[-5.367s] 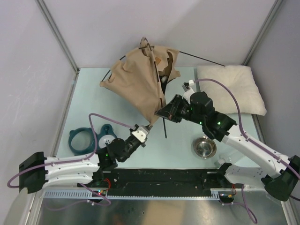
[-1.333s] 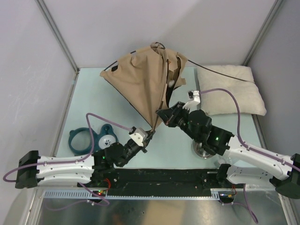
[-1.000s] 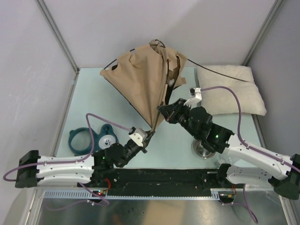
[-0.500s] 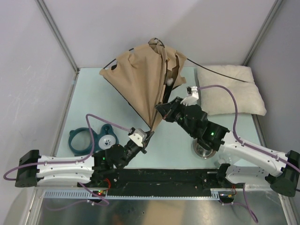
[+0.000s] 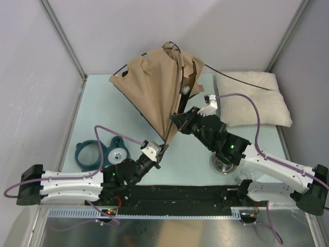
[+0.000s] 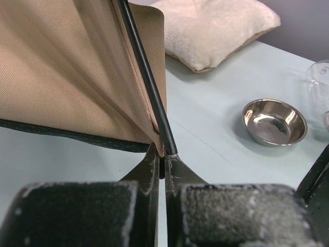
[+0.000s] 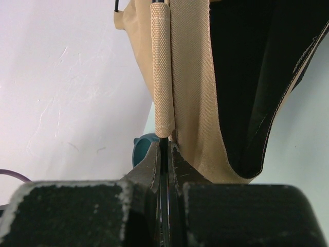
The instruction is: Set up the pet tent
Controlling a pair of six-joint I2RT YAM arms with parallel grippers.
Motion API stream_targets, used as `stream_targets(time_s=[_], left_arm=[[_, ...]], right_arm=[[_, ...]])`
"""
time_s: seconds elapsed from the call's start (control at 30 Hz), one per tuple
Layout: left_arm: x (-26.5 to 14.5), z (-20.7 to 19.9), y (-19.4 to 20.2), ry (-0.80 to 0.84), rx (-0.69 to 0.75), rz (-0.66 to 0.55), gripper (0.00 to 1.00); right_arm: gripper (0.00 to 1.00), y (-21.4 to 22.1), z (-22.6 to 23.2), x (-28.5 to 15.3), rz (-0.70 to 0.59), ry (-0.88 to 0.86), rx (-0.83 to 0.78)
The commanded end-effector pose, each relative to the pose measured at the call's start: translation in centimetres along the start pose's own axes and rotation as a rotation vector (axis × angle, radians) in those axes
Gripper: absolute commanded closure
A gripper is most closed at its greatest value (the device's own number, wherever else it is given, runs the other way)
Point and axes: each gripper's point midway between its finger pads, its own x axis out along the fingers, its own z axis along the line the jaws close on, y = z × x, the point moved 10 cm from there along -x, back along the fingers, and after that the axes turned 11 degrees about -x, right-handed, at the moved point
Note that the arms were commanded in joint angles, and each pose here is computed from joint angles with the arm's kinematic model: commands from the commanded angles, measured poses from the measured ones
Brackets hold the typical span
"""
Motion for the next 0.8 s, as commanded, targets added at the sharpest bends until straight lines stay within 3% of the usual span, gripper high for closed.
stream_targets(time_s=[0.0,0.77], left_arm=[[-1.5,-1.7,2.7,0.177,0.006,0.129,1.0],[-1.6,-1.6,2.6,0.166,-0.007,0.121,1.0]], right_arm=[[1.0,-6.5,0.7,0.1,-0.322,0.075,0.097],[1.0,-3.7,1.4,0.6,-0.221,0.062,0.11]])
